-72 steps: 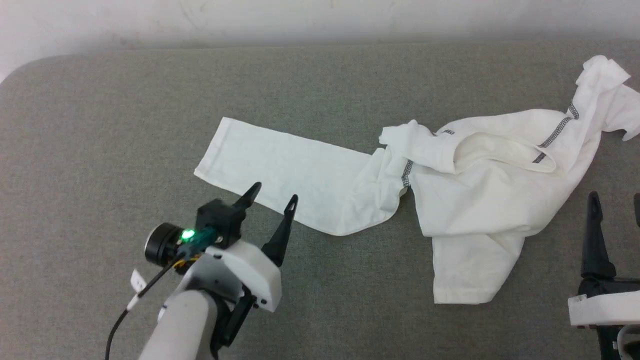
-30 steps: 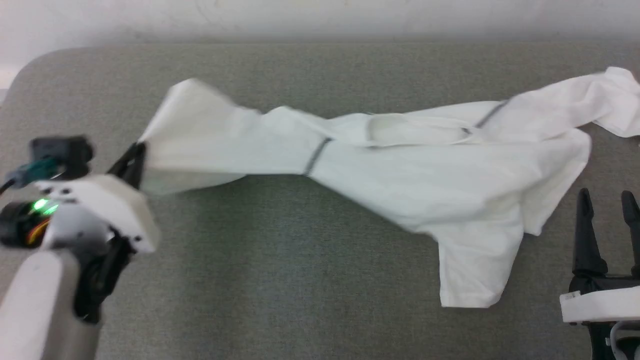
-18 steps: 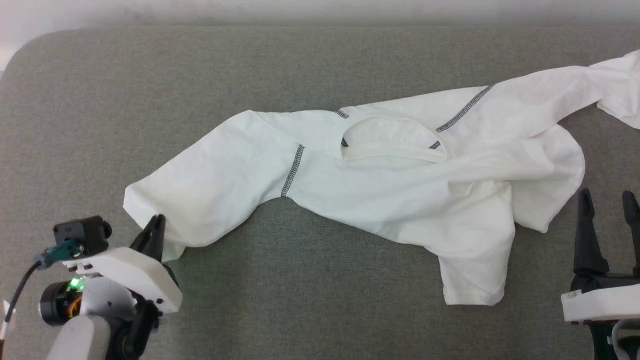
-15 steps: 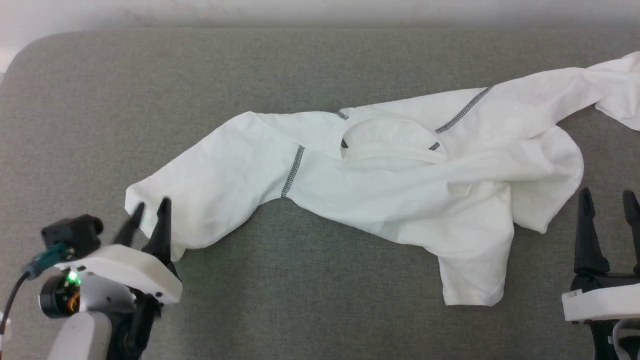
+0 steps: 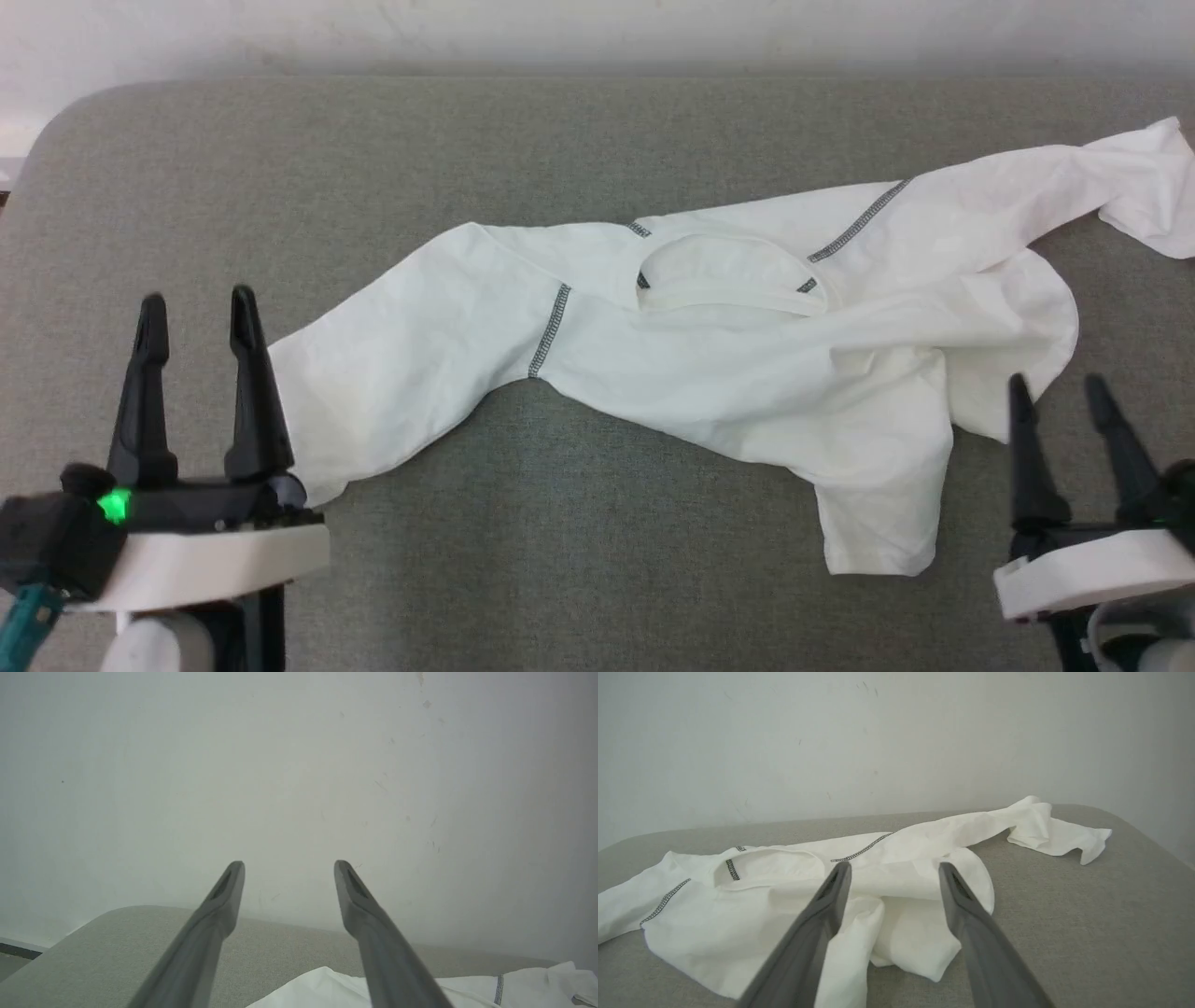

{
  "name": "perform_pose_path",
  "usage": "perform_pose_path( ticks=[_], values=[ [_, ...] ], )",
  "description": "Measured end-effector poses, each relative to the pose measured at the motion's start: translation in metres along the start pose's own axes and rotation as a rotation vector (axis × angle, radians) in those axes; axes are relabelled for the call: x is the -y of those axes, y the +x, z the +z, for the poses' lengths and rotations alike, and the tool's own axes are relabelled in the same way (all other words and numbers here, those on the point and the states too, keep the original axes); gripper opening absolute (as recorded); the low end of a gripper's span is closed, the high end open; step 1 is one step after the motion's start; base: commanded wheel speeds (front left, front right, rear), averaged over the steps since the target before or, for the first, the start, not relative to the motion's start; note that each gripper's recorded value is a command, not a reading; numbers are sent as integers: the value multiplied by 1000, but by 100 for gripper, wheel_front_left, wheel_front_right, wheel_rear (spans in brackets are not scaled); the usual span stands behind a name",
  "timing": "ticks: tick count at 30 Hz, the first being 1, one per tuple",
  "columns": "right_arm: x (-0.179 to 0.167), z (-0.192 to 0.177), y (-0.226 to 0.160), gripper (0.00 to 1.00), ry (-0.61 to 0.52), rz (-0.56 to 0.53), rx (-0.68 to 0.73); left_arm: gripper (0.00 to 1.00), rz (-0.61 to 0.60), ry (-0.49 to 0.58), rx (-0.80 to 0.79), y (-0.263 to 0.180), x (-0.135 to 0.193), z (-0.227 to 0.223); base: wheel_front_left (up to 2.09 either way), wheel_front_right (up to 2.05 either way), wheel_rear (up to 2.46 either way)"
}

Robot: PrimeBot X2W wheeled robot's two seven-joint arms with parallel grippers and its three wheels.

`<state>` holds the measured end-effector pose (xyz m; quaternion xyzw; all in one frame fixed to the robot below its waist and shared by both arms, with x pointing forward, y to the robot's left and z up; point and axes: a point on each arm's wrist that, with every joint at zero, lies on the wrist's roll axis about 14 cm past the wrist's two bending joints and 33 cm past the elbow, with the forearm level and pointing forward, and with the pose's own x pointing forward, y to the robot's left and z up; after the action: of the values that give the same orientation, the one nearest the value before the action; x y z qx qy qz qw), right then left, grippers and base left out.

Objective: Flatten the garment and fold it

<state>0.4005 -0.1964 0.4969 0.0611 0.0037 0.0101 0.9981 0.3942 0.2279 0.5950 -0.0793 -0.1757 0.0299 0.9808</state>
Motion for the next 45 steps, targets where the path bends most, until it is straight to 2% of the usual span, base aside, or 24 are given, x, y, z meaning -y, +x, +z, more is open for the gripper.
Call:
perform_pose_path(
  ticks=[6,16,17,18,19,24,28,31,35,41,43,44,45],
  values=[
    [-15,-39,-4,100,-26,46,-189,100,79,-6,-40,-27,-10,-9,0,0,0],
    [-36,-114,-18,100,-99,118,-557,100,123,24,-35,-43,-26,-1,0,0,0],
    [-40,-122,-21,49,-101,132,-593,100,124,27,-35,-44,-27,-1,0,0,0],
    [-44,-126,-21,13,-99,143,-610,100,128,31,-36,-45,-28,-1,0,0,0],
    [-48,-127,-19,0,-98,154,-615,100,131,31,-38,-46,-29,-1,0,0,0],
    [-68,-120,-10,0,-90,208,-617,100,130,24,-45,-49,-28,-3,0,0,0],
    [-95,-95,-3,0,-112,285,-609,100,118,15,-45,-48,-24,-4,0,0,0],
    [-114,-76,-10,0,-161,367,-658,100,94,7,-44,-47,-18,-4,0,0,0],
    [-113,-77,-56,0,-212,464,-870,100,75,-7,-44,-47,-11,-4,0,0,0],
    [-90,-100,-130,0,-194,481,-1179,100,71,-25,-55,-50,-7,-8,0,0,0],
    [-86,-108,-146,0,-175,474,-1236,100,75,-25,-62,-52,-8,-9,0,0,0],
    [-85,-110,-150,13,-175,471,-1248,100,76,-27,-68,-53,-8,-11,0,0,0],
    [-86,-111,-150,19,-166,470,-1240,100,80,-28,-71,-54,-9,-11,0,0,0]
  ],
)
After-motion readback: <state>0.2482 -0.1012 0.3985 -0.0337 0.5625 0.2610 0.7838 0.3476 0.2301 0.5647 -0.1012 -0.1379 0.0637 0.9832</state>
